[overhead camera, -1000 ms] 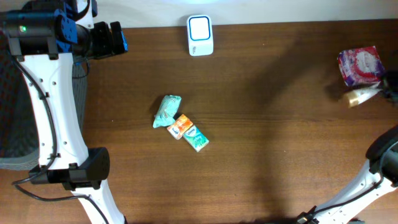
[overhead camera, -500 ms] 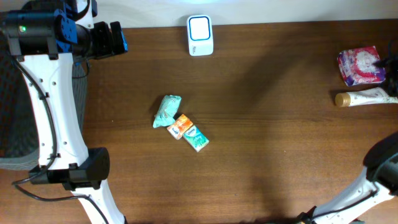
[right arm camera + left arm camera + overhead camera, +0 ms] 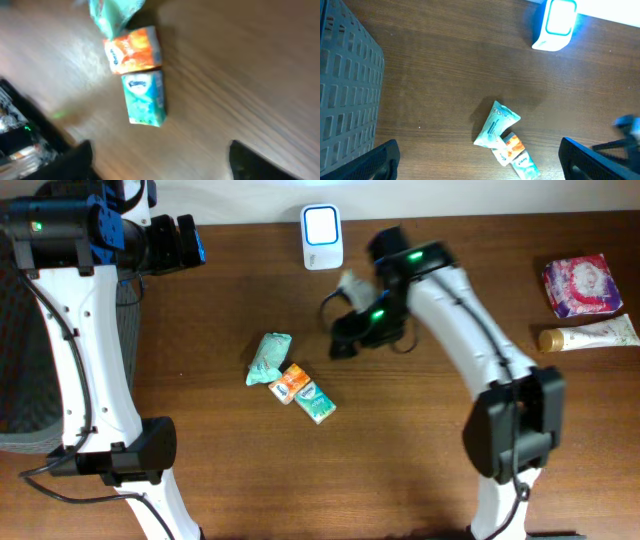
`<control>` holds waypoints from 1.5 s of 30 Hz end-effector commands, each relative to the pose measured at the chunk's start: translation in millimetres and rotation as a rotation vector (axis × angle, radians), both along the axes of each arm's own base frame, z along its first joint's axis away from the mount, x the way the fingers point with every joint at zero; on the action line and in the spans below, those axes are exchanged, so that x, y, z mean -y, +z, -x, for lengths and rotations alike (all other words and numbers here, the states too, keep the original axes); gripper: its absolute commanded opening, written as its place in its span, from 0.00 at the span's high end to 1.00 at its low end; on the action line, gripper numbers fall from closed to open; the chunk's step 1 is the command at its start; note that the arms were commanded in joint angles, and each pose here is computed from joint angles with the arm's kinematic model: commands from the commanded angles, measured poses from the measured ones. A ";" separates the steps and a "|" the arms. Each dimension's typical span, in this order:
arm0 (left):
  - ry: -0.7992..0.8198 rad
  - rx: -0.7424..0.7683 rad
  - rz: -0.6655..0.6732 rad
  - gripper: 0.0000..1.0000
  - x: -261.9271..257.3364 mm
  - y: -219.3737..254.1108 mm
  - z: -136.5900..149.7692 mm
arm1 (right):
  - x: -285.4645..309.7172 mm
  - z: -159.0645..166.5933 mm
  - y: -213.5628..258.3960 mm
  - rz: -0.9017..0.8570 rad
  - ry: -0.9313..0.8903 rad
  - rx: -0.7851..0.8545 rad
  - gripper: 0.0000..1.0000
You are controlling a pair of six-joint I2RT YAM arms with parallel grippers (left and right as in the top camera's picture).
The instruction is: Scan the item barcode
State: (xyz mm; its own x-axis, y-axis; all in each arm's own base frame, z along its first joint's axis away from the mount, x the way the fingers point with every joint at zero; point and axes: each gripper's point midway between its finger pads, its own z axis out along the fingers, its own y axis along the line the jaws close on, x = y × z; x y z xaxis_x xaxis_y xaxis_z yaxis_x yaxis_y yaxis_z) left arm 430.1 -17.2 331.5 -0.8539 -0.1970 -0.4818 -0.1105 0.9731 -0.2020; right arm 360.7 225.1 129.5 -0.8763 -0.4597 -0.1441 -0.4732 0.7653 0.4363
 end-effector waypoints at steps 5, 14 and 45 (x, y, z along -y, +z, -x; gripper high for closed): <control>-0.010 0.038 0.006 0.01 1.8 14.2 6.0 | -61.4 39.9 -30.5 0.238 0.065 0.084 0.48; -0.010 0.038 0.006 0.01 1.8 14.2 6.0 | -64.5 58.4 -98.0 0.444 0.016 0.228 0.49; -0.010 0.038 0.006 0.01 1.8 14.2 6.0 | 134.6 -15.6 -102.2 -0.041 -0.525 -0.219 0.57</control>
